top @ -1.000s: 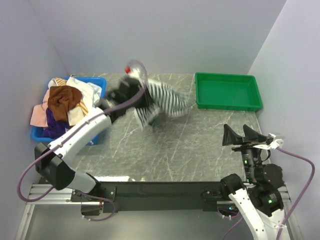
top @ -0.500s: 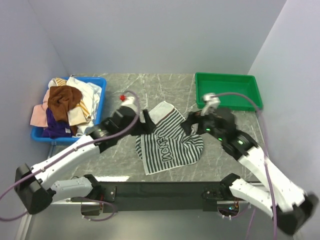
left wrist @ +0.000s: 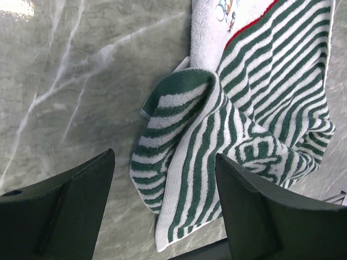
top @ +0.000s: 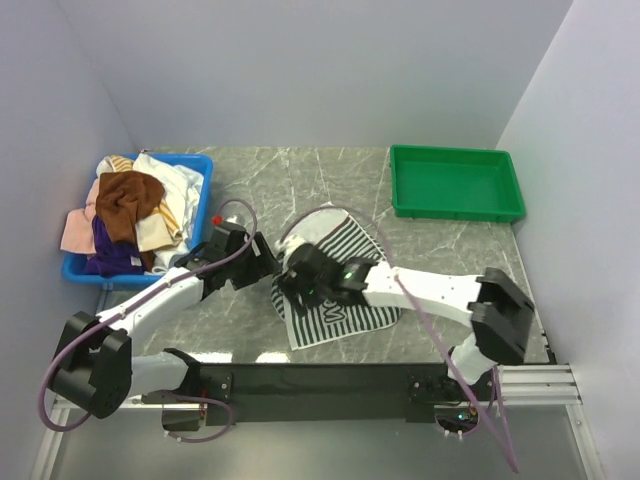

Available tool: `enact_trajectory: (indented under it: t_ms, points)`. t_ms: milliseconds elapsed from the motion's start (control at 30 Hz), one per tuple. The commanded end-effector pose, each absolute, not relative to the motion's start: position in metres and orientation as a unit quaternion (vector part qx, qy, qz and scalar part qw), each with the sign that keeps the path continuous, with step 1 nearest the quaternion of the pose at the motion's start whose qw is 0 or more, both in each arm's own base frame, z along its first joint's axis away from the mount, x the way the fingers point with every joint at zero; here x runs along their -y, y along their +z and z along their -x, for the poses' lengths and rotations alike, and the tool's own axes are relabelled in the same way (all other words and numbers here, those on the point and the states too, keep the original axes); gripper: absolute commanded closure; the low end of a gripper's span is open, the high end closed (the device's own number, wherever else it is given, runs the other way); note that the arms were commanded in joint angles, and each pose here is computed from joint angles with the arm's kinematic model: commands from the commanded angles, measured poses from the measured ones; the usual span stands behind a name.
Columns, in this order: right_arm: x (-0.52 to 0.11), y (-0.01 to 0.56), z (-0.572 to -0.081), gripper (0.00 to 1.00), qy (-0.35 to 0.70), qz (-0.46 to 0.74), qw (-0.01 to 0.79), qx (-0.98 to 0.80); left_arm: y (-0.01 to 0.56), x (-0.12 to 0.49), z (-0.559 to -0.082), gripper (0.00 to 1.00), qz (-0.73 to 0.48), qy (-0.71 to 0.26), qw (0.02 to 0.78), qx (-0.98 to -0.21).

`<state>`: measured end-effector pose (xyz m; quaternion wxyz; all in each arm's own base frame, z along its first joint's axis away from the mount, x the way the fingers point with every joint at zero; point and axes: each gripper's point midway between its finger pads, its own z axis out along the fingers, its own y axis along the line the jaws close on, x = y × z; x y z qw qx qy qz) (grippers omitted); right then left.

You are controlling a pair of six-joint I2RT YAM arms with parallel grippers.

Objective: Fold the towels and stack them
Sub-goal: Flatten out the crumpled towel

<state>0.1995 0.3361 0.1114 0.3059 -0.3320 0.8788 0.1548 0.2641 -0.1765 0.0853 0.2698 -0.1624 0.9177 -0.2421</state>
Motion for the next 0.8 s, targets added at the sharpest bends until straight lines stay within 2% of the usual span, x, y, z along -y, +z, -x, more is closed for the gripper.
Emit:
enact_trajectory:
  t_ms: [0, 233, 533, 767]
  points:
    - [-0.357, 0.109, -0.177, 0.25, 0.149, 0.369, 0.301, -0.867, 0.095, 0.181, -0.279, 0.2, 0.172, -0.267, 0.291, -0.902]
    - [-0.366, 0.067, -0.134, 0.33, 0.149, 0.444, 0.234, -0.852, 0.078, 0.159, -0.282, 0.21, 0.209, -0.245, 0.287, -0.902]
    - [-0.374, 0.047, -0.119, 0.46, 0.162, 0.462, 0.199, -0.849, 0.075, 0.152, -0.282, 0.21, 0.219, -0.236, 0.287, -0.902]
    - [-0.377, 0.038, -0.108, 0.44, 0.169, 0.473, 0.17, -0.848, 0.074, 0.15, -0.281, 0.21, 0.223, -0.232, 0.288, -0.902]
